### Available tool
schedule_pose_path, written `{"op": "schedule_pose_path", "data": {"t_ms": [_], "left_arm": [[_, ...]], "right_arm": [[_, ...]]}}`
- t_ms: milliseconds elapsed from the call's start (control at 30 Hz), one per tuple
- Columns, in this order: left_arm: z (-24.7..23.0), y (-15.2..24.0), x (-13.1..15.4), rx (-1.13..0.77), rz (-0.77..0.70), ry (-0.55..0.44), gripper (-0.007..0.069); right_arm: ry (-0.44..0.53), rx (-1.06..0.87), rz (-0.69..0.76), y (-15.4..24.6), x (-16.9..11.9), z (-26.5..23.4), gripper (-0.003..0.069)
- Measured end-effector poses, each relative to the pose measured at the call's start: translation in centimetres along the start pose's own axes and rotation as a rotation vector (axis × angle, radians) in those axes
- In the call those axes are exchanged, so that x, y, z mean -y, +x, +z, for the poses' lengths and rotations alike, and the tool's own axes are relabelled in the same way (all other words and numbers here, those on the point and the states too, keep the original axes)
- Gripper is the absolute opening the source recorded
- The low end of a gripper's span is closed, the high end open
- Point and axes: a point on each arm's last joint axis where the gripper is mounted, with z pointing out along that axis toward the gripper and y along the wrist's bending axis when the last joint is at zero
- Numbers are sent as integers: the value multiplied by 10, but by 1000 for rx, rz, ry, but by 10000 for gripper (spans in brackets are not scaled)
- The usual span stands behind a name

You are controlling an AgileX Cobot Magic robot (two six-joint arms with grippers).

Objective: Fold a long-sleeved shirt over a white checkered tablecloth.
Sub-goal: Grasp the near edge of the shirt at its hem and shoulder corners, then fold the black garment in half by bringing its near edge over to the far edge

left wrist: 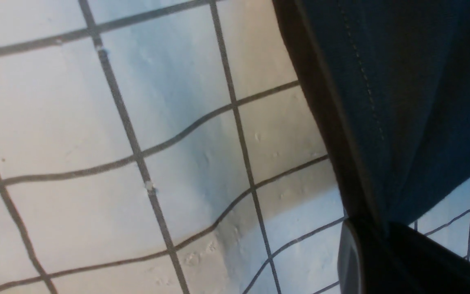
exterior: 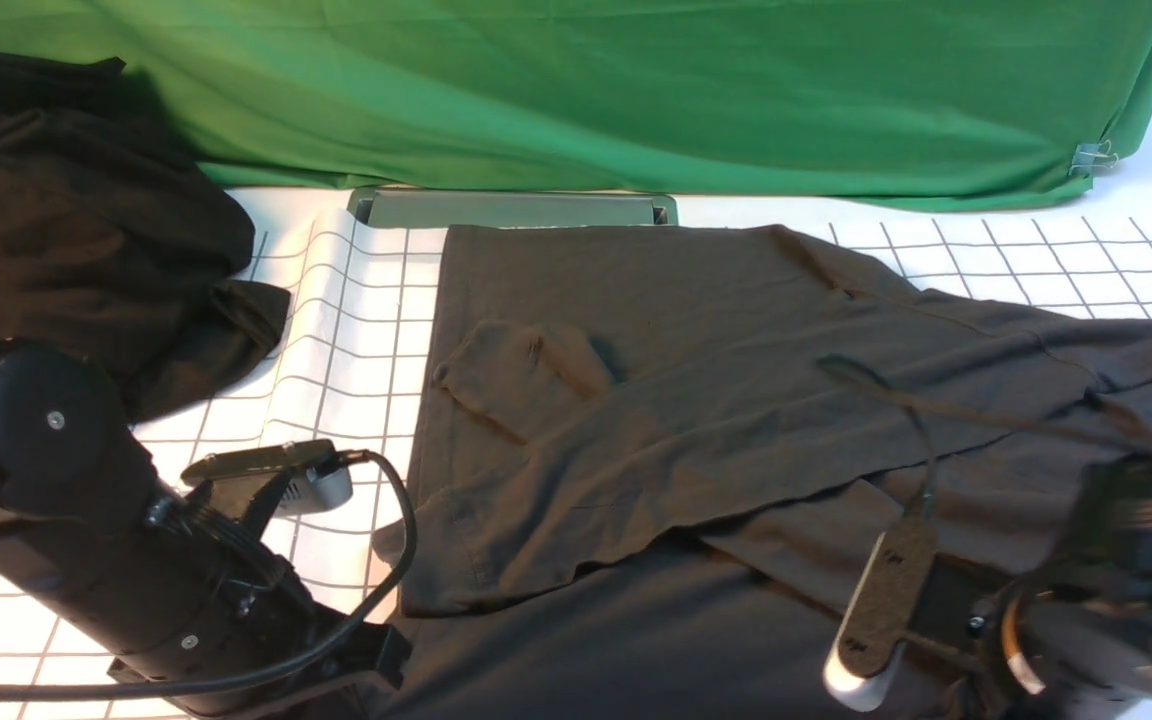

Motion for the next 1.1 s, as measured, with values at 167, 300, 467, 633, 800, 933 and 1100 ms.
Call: {"op": "schedule_pose_path", "data": {"t_ms": [167,300,467,633,800,933,1100], "left_arm": [[0,1,0,-10,4,1,15],[0,1,0,-10,5,1,15],[0,1,0,-10,7,1,15],[-9,2,3,17,21,10,15],[-23,5,7,56,44,19,15],[-25,6,8,62,47,20,15],[-25,7,8,60,47,20,15]], "right_arm": [[28,-51,-28,-6,-1,18,483],[30,-64,-30,-9,-1,21,413],[29,-65,-28,-10,-2,23,254],[35,-63,-30,-11,0,22,53],[34,-49,-6,-11,2,14,35],[17,-43,15,-11,0,13,74],[-1,-31,28,-13,-2,14,239]]}}
